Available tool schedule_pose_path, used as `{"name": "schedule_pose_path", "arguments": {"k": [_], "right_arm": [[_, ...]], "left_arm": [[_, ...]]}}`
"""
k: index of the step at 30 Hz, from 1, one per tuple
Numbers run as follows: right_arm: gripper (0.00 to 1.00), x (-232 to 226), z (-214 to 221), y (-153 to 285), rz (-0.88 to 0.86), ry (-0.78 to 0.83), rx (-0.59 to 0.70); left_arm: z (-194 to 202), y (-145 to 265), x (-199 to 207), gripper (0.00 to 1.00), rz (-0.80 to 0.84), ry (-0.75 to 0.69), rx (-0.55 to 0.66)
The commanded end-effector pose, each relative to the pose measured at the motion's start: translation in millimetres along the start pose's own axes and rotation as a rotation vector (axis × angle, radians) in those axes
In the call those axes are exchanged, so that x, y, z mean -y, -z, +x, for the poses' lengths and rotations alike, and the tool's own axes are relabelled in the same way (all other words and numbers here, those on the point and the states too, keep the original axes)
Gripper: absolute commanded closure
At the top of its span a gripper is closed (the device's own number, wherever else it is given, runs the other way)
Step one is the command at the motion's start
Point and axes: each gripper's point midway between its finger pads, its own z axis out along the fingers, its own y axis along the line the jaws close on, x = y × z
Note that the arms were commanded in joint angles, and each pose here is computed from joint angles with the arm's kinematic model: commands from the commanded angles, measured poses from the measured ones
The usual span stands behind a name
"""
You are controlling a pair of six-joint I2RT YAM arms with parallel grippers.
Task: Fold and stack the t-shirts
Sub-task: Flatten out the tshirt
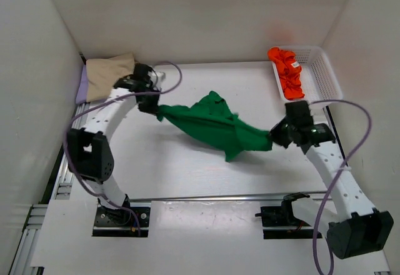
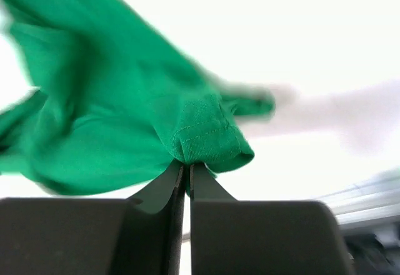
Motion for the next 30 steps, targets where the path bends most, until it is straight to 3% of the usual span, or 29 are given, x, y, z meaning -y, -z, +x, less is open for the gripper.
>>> {"name": "schedule_pose_path", "arguments": {"k": [1,3,5,6,7,12,13,15,18,19,21,23,24,27,30], "right_arm": [[1.0,-35.5,-61.2,60.5,-0.141,0.045,0.186],[1.0,-48.3,-89.8,81.4,-0.182,0.024,0.246],[1.0,-68.3,-117.6,113.0,-0.256,0.016,0.314],[1.0,-69.5,-129.5,116.6,-0.263,-0.011,0.322],[1.0,-68.0,-136.7,121.2,-0.256,-0.027,0.336],[1.0,-64.8,-138.1,132.0,-0.311,-0.166,0.293],[0.99,-60.3,-125.5,116.8,-0.305,-0.179,0.236],[0.99,-59.1,-98.2,103.3,-0.339,-0.22,0.119],[0.99,-20.0,-43.0,56.0,-0.234,-0.369,-0.053],[0.96,-8.6,-26.2,45.0,-0.209,-0.406,-0.096],[0.78,27.2,12.5,22.6,-0.12,-0.479,-0.152],[0.53,49.0,23.6,18.3,-0.065,-0.496,-0.117],[0.48,58.4,18.7,17.0,-0.028,-0.495,-0.065],[0.43,55.4,4.8,22.7,-0.031,-0.421,-0.001],[0.4,31.2,-13.1,22.5,-0.006,-0.232,0.004]], "left_arm": [[-38.1,78.7,-50.2,0.9,-0.167,0.07,0.172],[-52.0,109.5,-96.7,0.9,-0.272,0.158,0.225],[-92.4,164.7,-126.3,0.9,-0.351,0.205,0.37],[-95.4,174.8,-138.5,0.9,-0.368,0.23,0.365],[-115.2,220.4,-156.0,0.9,-0.42,0.259,0.475],[-103.7,272.2,-148.5,0.9,-0.442,0.267,0.563],[-90.9,248.8,-141.5,0.9,-0.412,0.259,0.509],[-73.0,246.6,-124.9,0.9,-0.387,0.239,0.508],[-32.6,205.5,-122.1,0.9,-0.377,0.249,0.375],[-23.6,201.6,-120.4,0.9,-0.375,0.251,0.358],[16.8,178.7,-120.9,0.9,-0.341,0.294,0.225],[53.3,157.7,-107.0,0.9,-0.284,0.307,0.108],[68.2,150.8,-100.9,0.9,-0.261,0.314,0.062],[126.2,130.3,-78.0,0.9,-0.187,0.341,-0.105],[173.6,119.1,-59.6,0.9,-0.132,0.369,-0.258]]}}
